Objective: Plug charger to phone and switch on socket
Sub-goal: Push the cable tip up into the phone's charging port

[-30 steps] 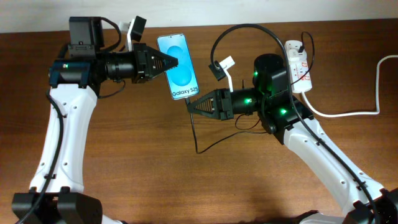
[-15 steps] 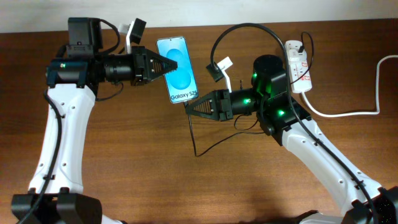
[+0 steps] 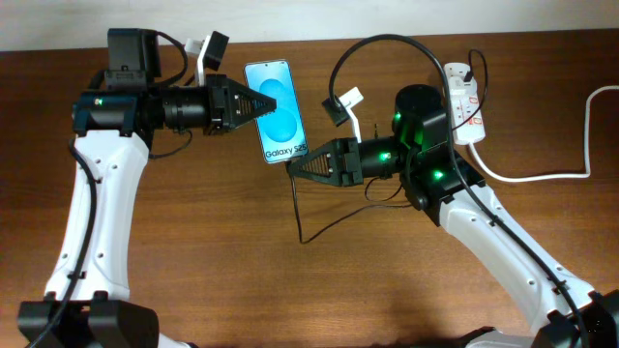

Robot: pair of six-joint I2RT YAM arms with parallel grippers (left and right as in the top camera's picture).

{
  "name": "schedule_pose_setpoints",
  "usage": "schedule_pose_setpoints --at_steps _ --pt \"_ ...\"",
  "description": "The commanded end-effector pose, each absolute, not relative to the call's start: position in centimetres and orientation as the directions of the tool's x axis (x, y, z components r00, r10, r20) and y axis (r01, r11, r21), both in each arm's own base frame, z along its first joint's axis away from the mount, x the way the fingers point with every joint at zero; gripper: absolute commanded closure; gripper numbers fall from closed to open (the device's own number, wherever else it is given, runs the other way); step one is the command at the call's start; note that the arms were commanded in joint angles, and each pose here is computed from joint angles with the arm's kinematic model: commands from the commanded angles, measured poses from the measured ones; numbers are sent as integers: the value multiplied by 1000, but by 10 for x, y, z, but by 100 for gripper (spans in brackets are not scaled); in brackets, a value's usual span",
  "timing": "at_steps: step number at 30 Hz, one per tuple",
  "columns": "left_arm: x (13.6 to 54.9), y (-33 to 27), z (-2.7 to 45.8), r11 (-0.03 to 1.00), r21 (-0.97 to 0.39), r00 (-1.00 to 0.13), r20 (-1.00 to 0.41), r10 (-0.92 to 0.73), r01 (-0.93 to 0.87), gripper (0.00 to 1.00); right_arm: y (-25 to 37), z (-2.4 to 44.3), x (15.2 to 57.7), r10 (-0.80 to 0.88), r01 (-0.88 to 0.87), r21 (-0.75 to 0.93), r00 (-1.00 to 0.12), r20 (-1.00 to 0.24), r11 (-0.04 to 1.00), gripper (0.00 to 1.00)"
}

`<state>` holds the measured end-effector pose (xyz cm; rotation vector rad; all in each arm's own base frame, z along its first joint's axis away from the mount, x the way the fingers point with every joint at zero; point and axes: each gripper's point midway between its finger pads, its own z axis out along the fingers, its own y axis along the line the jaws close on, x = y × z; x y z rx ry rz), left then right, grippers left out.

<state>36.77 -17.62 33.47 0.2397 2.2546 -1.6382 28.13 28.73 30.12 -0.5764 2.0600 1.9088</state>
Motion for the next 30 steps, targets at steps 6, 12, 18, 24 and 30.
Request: schedule_pose_setpoints --at_steps 6,12,18,24,30 --pt "364 -186 342 260 -903 -930 -366 -43 343 100 284 312 288 -78 -499 865 -865 -495 54 69" --pt "364 -187 346 240 -908 -930 -365 -41 345 100 284 302 291 -64 -451 887 -892 -447 99 70" --pt "367 -186 346 253 -899 -924 -380 -47 357 100 288 305 280 -109 -448 892 -892 -440 62 77" --pt "368 -185 345 263 -896 -922 -383 -50 358 100 288 309 280 -108 -456 889 -887 -449 48 95" --pt "366 -186 343 263 -902 -929 -366 -48 341 100 288 313 286 -76 -449 892 -893 -444 55 95"
